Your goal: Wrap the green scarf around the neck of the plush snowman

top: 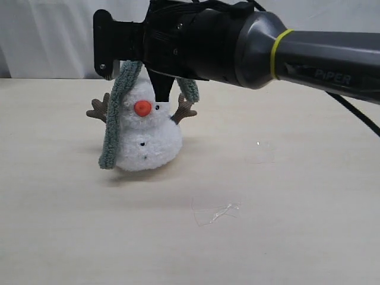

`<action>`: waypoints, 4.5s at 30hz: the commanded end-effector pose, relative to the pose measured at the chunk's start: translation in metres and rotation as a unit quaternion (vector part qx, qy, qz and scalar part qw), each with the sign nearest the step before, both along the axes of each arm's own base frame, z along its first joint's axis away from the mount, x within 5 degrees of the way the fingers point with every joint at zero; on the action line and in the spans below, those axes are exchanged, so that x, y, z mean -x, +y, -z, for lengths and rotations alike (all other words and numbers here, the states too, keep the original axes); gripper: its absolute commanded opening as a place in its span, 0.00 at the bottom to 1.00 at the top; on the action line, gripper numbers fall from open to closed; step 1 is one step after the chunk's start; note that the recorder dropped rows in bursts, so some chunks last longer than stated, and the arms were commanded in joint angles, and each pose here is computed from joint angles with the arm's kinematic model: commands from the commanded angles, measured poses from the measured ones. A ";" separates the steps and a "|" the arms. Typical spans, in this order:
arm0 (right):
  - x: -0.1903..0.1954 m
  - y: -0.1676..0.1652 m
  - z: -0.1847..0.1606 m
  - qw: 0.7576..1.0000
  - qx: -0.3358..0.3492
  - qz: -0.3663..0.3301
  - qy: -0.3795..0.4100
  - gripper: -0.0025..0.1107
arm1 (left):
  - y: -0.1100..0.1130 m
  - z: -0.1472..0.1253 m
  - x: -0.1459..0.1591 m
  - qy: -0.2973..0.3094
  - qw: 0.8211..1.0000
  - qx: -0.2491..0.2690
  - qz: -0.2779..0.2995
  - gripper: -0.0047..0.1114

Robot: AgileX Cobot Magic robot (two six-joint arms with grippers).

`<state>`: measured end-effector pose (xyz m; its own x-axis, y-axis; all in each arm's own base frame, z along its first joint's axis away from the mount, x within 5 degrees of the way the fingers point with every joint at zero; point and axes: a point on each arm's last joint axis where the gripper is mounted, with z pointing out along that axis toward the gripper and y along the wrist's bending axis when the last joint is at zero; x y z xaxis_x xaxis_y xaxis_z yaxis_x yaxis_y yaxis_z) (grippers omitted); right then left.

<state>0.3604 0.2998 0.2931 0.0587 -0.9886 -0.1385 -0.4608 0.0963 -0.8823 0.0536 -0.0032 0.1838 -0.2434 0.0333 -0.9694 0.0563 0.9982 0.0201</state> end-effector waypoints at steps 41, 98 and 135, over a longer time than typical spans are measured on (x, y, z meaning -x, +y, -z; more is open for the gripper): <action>-0.023 -0.021 0.048 0.965 -0.168 0.120 0.164 0.06 | 0.000 0.000 0.000 -0.005 1.000 0.004 0.003 0.14; -0.004 -0.032 0.024 0.918 -0.132 0.168 0.335 0.62 | 0.000 0.000 0.000 -0.005 1.000 0.004 0.003 0.14; 0.068 -0.111 -0.079 0.872 -0.450 0.085 0.176 0.11 | 0.004 -0.060 0.006 -0.322 0.929 0.184 -0.004 0.14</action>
<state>0.2932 0.2053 0.3714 -0.2817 -0.5256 -0.8027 -0.6408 0.7258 -0.2504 0.0496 0.0034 0.2408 0.3703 -0.3063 -0.8769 0.0970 0.9517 -0.2914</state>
